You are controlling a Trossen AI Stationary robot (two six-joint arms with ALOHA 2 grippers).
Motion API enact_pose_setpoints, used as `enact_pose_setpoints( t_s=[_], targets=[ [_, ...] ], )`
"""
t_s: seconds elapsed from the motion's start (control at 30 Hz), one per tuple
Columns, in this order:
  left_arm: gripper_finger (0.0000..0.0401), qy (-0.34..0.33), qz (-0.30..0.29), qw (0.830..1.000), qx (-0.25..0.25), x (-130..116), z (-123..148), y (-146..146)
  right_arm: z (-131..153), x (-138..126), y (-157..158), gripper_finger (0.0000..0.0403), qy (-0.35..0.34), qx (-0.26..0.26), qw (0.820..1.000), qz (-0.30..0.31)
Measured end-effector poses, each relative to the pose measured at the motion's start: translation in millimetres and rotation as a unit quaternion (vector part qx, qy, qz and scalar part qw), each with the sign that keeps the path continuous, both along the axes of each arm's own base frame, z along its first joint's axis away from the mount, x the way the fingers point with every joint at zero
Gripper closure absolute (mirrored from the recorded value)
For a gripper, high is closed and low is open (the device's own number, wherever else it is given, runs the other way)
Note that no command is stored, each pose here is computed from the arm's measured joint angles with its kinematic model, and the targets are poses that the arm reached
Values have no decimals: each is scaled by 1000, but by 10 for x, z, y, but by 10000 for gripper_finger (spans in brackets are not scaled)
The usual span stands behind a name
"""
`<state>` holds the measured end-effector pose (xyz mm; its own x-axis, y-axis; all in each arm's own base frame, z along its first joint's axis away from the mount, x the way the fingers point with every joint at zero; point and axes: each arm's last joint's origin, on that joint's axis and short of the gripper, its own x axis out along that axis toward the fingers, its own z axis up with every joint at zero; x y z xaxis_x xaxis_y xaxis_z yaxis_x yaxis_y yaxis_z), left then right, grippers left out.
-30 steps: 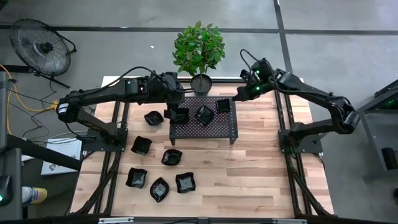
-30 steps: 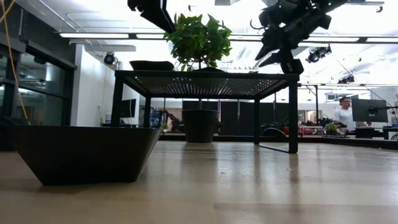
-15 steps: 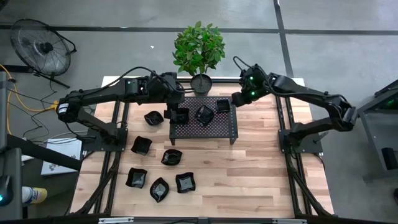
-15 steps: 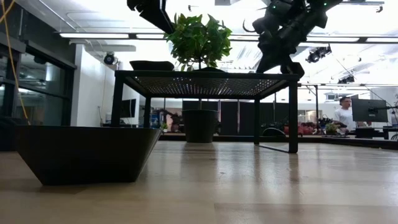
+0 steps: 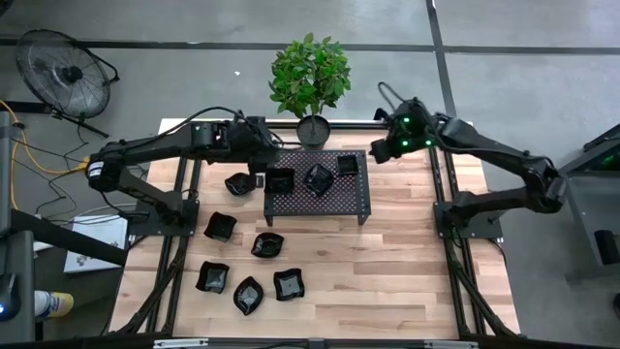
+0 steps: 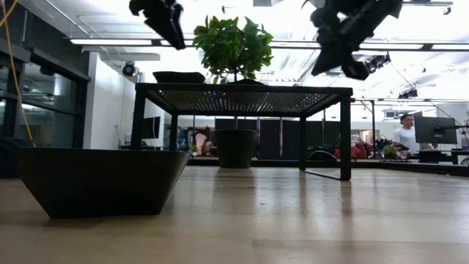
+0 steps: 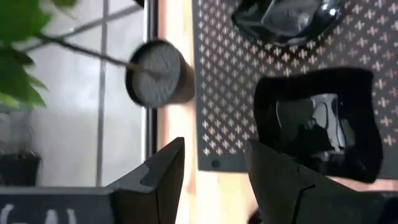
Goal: Pick & Place Mini shaped plates
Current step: Stack the black leaf-shaped plate on top of the other black leaf-shaped plates on the shelf
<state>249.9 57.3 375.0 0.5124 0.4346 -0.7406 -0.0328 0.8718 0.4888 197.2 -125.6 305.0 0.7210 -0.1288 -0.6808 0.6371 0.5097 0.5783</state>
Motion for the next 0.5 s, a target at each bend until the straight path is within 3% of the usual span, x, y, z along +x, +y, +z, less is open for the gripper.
enact_pose_setpoints(
  t_s=[0.27,0.5],
  targets=[
    [236,-13,69,994,-82,-324,-278,317,275,-304,127,403,-48,-46,998,-21],
    [236,-22,172,969,-176,-734,-593,662,353,-466,249,403,-51,-59,997,-10]
  ],
)
